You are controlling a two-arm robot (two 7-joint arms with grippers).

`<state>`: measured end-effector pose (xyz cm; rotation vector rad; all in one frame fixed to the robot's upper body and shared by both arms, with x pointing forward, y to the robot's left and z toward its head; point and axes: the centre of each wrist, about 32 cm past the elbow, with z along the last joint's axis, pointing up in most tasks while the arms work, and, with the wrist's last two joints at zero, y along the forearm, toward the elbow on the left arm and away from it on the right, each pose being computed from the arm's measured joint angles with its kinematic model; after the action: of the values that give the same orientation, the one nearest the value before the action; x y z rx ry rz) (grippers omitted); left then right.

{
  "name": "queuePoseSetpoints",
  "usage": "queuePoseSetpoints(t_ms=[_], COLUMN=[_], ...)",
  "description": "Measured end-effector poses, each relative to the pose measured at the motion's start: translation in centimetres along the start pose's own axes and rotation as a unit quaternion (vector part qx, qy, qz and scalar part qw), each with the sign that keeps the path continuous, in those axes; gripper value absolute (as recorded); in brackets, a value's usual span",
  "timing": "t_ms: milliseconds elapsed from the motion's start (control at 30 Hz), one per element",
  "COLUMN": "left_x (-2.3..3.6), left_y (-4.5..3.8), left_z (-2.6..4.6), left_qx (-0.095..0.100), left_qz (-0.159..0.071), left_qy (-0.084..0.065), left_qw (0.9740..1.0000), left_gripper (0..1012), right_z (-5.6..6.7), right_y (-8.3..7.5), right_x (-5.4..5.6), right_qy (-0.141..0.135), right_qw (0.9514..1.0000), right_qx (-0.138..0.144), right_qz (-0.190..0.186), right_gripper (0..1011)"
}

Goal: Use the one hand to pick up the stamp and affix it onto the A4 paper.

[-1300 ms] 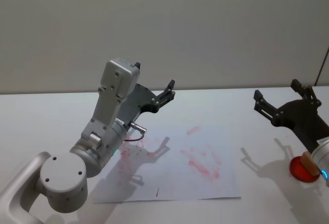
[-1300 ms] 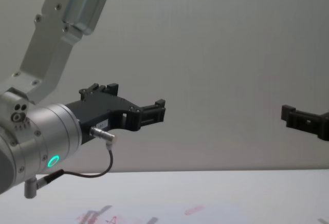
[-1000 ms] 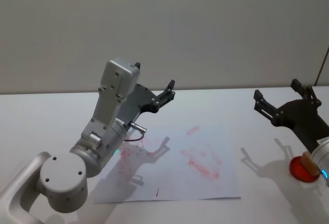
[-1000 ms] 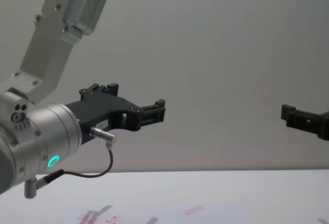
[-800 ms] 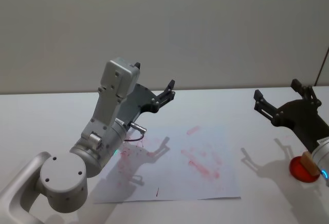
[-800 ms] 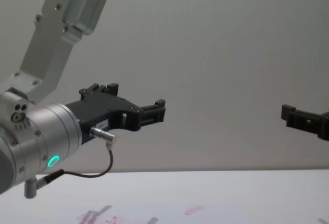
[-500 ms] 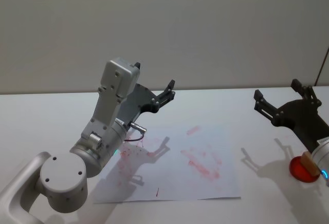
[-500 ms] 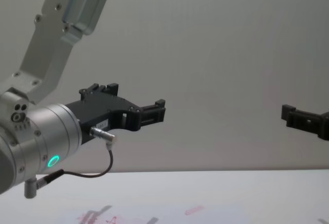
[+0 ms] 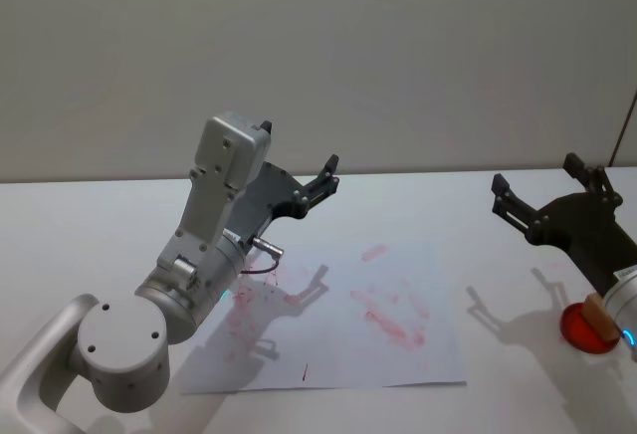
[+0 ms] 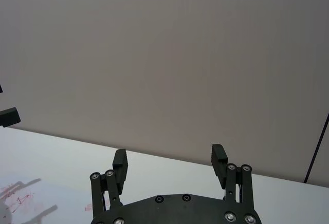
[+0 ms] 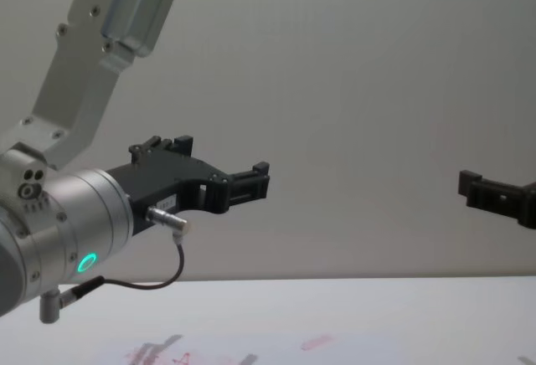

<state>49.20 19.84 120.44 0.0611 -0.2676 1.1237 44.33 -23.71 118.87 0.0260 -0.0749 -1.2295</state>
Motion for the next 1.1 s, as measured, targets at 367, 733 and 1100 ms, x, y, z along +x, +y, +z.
queuePoseSetpoints(t_ms=[367,733,1100], left_x=[0.00,0.00,0.00], left_y=[0.00,0.00,0.00], left_z=[0.00,0.00,0.00], left_qx=[0.000,0.000,0.000], left_qz=[0.000,0.000,0.000], left_qy=[0.000,0.000,0.000], left_qw=[1.0000,1.0000,1.0000], left_gripper=[1001,1001,1001], right_z=[0.0,-0.2,-0.8], right_y=[0.0,-1.2,-6.0], right_x=[0.0,0.5,2.4], right_qy=[0.000,0.000,0.005], right_qw=[1.0000,0.9999,0.9965], right_qx=[0.000,-0.011,-0.065], right_qz=[0.000,-0.012,-0.053], right_gripper=[1001,1001,1001])
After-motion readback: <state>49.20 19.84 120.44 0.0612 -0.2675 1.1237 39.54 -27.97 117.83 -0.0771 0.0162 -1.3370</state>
